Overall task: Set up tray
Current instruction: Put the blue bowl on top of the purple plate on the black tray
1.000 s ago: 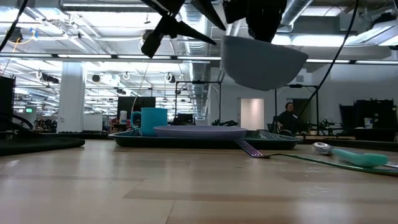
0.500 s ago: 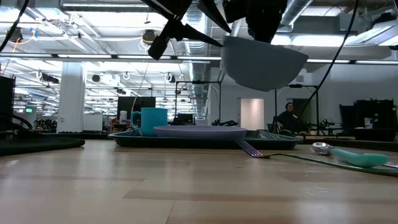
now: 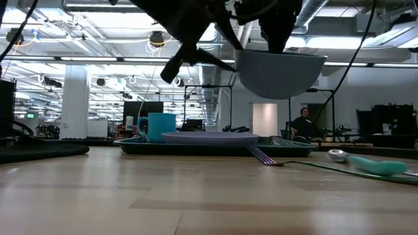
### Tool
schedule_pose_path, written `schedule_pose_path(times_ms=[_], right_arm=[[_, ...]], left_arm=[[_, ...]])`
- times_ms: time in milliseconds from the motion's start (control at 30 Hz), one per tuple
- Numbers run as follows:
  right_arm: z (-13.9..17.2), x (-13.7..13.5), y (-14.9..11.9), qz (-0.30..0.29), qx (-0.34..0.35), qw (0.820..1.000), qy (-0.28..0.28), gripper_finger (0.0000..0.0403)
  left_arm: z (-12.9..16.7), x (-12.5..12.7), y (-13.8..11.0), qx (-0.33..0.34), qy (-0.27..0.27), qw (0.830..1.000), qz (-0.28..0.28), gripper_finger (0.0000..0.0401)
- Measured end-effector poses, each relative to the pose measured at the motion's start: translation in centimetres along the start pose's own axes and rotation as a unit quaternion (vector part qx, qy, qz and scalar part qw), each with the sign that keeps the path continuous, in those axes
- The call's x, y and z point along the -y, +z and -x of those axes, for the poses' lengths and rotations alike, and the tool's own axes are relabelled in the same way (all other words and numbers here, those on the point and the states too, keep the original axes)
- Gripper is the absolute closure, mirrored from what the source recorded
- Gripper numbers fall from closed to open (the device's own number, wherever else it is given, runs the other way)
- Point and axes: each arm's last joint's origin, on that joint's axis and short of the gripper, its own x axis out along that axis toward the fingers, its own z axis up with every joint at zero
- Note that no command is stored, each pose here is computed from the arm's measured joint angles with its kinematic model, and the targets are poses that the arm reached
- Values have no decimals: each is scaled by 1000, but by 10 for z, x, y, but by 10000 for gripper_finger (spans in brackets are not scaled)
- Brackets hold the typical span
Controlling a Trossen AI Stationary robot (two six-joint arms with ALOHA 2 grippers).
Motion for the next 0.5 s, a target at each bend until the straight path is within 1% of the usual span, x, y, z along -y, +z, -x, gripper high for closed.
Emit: schedule_pose_path(times_ms=[200,300,367,500], right_arm=[[0,0,0,-1,0,1000,0,403],[1,0,0,-1,0,1000,1,403],[1,0,0,5,0,1000,4,403],[2,-3,1,19,9,1000,10,392]], left_arm=[[-5,2,2,-27,0,1000,4,283],[-3,1,3,-35,1,999,2,295],[-3,1,3,-37,-1,999,2,316],[-2,4,7,-40,-11,999,-8,380]])
